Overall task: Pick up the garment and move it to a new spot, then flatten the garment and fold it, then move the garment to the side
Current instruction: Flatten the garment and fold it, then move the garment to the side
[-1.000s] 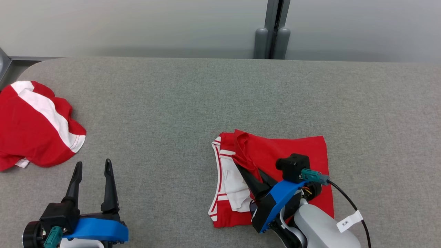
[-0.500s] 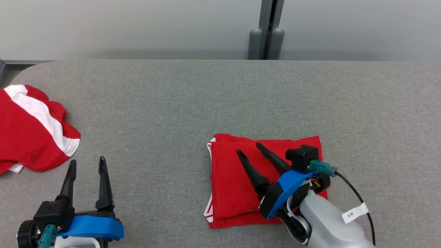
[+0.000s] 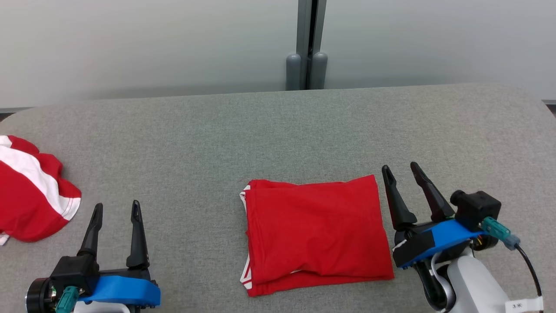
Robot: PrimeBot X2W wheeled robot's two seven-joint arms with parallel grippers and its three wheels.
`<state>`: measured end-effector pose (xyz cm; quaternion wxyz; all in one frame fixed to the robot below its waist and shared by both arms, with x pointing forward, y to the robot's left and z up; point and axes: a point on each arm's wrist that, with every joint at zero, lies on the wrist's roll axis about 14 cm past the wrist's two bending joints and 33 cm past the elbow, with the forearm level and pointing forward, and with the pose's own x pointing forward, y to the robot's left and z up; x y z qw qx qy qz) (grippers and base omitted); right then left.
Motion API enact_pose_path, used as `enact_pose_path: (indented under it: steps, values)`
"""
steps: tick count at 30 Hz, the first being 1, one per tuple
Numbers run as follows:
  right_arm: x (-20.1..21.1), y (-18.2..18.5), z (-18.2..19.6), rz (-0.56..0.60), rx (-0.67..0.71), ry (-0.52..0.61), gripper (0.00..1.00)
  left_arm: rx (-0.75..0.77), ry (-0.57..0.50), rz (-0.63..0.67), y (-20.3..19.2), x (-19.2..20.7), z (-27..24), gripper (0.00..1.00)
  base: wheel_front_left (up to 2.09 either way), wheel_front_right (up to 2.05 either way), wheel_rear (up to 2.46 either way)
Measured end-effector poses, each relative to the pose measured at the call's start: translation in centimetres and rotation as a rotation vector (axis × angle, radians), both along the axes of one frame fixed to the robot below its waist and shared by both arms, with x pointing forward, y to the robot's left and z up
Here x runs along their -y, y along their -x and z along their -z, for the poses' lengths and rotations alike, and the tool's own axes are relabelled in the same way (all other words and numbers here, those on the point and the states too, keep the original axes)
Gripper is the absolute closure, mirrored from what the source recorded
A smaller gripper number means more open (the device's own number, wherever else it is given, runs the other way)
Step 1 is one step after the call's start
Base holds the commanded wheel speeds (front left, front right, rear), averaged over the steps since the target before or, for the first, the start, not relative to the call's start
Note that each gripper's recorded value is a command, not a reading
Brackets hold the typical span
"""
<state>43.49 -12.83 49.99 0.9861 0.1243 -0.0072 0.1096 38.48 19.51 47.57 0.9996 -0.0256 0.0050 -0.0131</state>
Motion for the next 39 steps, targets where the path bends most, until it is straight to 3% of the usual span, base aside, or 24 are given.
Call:
enact_pose_path:
  steps: [17,39]
  values:
    - [4.1,6.1,-0.1,0.137,0.038,0.085,0.00,0.031,-0.025,0.009,2.4,0.2,-1.1,0.00,0.00,0.00,0.00]
    - [2.9,7.0,0.9,0.106,0.011,0.090,0.00,0.012,-0.031,-0.009,3.9,-0.4,-0.5,0.00,0.00,0.00,0.00]
